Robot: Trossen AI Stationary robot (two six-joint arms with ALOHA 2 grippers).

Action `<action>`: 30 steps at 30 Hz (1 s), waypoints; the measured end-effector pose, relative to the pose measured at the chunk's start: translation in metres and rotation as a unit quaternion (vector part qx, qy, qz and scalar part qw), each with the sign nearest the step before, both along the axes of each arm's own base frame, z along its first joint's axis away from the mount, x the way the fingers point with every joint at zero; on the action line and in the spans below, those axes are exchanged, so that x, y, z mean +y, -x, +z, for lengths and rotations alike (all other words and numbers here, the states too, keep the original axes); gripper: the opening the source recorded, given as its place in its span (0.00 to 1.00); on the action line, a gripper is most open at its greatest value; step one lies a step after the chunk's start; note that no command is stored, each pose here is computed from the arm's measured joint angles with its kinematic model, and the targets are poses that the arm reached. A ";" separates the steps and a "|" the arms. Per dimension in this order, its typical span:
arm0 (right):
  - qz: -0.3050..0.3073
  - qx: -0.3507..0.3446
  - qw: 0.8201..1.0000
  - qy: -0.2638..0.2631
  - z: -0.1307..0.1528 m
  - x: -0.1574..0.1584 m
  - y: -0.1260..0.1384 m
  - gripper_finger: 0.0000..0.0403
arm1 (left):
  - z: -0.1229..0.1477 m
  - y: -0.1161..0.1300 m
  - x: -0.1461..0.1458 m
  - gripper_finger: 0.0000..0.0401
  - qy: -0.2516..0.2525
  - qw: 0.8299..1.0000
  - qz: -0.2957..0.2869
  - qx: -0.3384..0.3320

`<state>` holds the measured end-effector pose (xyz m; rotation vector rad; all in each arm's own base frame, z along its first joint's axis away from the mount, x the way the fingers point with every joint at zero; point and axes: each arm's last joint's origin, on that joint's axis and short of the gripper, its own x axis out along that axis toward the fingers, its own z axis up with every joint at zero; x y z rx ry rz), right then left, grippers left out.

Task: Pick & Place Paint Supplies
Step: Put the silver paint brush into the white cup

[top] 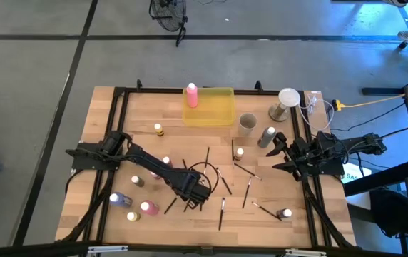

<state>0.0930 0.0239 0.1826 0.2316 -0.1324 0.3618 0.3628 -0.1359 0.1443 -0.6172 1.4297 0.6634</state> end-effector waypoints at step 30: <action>0.000 0.000 1.000 0.000 0.000 0.000 0.000 0.57 | 0.009 -0.007 -0.002 0.00 -0.004 0.999 -0.045 -0.012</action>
